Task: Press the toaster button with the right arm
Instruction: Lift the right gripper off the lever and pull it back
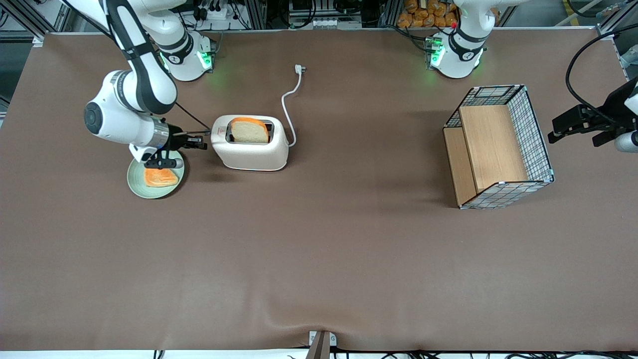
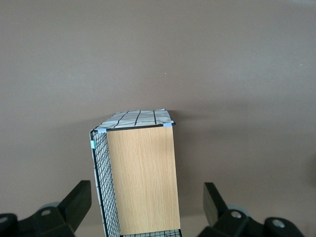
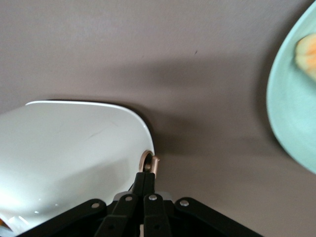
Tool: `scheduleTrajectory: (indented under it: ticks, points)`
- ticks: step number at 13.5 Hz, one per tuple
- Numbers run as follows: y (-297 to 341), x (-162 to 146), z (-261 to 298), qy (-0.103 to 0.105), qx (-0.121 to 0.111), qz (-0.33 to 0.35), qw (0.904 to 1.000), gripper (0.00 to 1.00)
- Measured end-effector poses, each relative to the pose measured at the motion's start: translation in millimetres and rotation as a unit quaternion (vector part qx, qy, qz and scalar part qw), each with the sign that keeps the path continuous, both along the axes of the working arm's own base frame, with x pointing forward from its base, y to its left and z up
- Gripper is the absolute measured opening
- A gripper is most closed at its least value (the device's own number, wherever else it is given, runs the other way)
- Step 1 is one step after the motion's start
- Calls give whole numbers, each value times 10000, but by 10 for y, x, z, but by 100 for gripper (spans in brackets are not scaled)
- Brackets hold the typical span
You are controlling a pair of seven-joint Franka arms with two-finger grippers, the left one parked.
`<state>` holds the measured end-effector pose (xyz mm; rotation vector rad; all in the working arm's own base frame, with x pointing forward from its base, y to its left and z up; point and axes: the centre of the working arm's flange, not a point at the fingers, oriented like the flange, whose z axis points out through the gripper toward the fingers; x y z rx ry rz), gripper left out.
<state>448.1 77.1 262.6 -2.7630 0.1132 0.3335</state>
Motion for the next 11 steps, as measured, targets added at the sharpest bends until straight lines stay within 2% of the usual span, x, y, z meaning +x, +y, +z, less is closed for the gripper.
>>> scheduleTrajectory:
  ticks: [1,2,5,9,11]
  points:
    - [-35,38,32,-37,-19,33,10000,1]
    - [-65,83,77,-68,-43,86,9999,8]
    - [-232,272,313,-27,-110,299,9995,41]
    - [-590,660,944,10,-207,528,9984,84]
    - [-729,815,1228,-14,-239,571,9981,100]
